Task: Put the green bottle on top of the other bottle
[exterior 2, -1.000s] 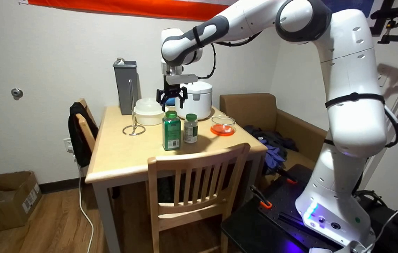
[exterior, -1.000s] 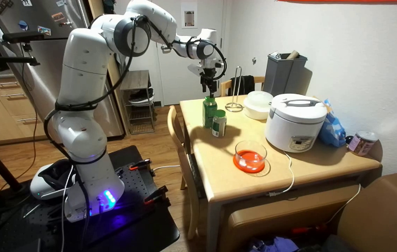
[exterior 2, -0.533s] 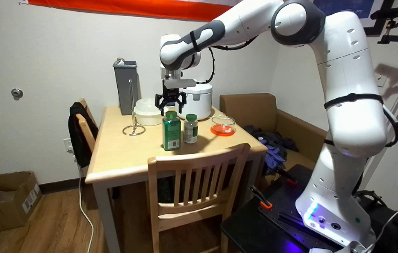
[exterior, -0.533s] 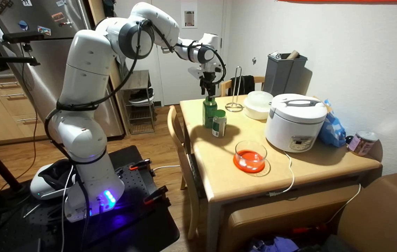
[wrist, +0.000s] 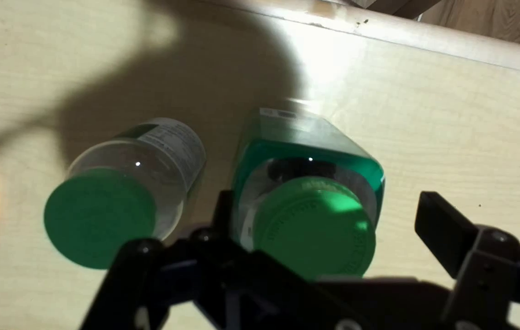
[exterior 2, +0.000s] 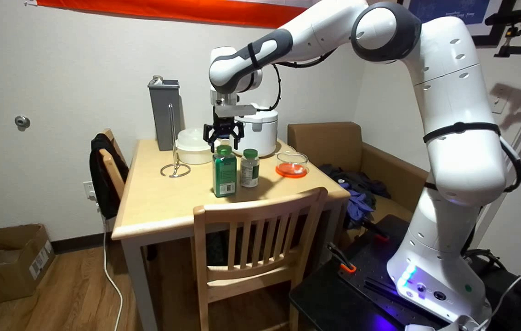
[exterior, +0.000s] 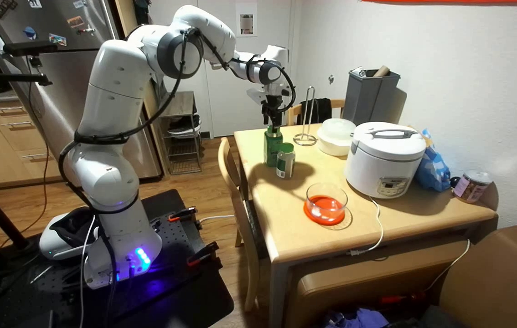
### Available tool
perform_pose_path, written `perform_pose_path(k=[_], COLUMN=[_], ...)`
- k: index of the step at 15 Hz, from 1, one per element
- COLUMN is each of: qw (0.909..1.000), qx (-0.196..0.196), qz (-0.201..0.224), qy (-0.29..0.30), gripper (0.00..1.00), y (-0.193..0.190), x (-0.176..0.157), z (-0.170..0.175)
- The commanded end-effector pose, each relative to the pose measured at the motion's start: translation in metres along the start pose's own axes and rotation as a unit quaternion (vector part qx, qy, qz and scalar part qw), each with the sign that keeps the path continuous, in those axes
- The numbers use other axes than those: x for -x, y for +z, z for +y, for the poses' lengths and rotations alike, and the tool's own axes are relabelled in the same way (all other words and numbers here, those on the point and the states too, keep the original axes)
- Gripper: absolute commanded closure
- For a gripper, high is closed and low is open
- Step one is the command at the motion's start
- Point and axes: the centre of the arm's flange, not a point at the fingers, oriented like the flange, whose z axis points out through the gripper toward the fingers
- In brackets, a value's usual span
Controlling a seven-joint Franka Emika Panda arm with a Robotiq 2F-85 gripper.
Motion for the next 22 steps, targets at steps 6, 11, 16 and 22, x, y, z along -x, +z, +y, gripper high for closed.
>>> perform_pose_path(k=[6, 11, 16, 22], qw=[0.9999, 0.9999, 0.9998, 0.9998], qx=[-0.01, -0.009, -0.013, -0.013], qz=[-0.001, 0.011, 0.015, 0.011], qy=[0.009, 0.005, 0.005, 0.01], gripper=[0.43, 0.05, 0.0, 0.0], y=[0.008, -0.008, -0.013, -0.008], x=[-0.011, -0.012, -0.014, -0.02], z=[-0.006, -0.007, -0.008, -0.006])
